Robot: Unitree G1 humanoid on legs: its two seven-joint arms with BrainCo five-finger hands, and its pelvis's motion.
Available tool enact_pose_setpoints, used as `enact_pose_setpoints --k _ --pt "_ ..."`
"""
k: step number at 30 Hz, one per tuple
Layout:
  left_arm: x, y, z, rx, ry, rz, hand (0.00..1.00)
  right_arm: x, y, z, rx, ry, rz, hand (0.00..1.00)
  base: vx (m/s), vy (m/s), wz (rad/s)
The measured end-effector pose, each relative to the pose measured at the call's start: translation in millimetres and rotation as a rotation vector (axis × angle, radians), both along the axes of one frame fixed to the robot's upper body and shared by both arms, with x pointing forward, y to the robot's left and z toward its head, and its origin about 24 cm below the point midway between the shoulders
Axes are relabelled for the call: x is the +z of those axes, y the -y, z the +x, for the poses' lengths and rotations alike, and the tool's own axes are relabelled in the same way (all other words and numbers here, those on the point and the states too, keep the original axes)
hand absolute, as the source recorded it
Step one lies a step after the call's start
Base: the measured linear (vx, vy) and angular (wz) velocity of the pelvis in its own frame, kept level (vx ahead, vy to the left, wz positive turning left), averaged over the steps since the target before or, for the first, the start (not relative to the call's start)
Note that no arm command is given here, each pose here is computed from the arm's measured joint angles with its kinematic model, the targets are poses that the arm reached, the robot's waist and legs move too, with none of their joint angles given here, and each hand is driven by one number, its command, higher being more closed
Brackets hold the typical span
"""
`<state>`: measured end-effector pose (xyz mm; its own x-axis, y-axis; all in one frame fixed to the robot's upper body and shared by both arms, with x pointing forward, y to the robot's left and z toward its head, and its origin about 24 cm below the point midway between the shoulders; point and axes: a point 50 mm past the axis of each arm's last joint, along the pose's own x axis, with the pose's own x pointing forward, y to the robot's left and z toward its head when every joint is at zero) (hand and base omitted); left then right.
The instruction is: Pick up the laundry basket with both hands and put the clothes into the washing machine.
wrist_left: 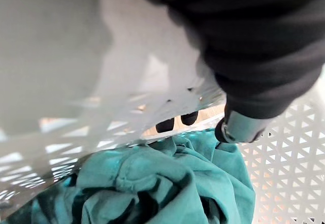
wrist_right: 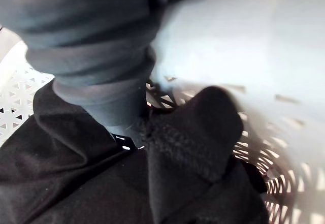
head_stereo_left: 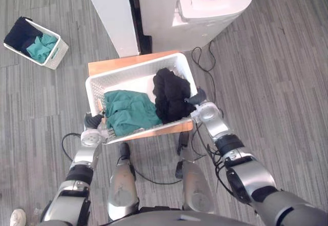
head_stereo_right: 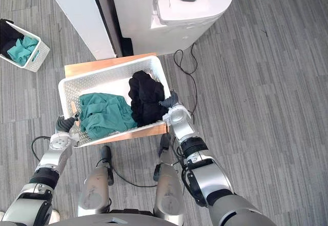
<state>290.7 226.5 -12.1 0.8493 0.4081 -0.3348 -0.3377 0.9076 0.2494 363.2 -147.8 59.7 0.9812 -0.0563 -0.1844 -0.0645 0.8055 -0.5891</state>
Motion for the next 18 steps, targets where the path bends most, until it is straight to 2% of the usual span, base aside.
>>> enact_pose_setpoints --k 9,18 --pt "-4.3 -0.2 -9.6 -0.027 -0.028 0.049 1.0 -19.6 -0.5 -25.0 0.011 -0.021 0.058 1.0 0.0 0.001 0.0" --pt "-34.3 -2.9 -66.5 -0.051 -0.157 0.022 1.0 -44.4 2.9 -73.8 0.024 -0.058 0.141 1.0 0.04 0.008 -0.06"
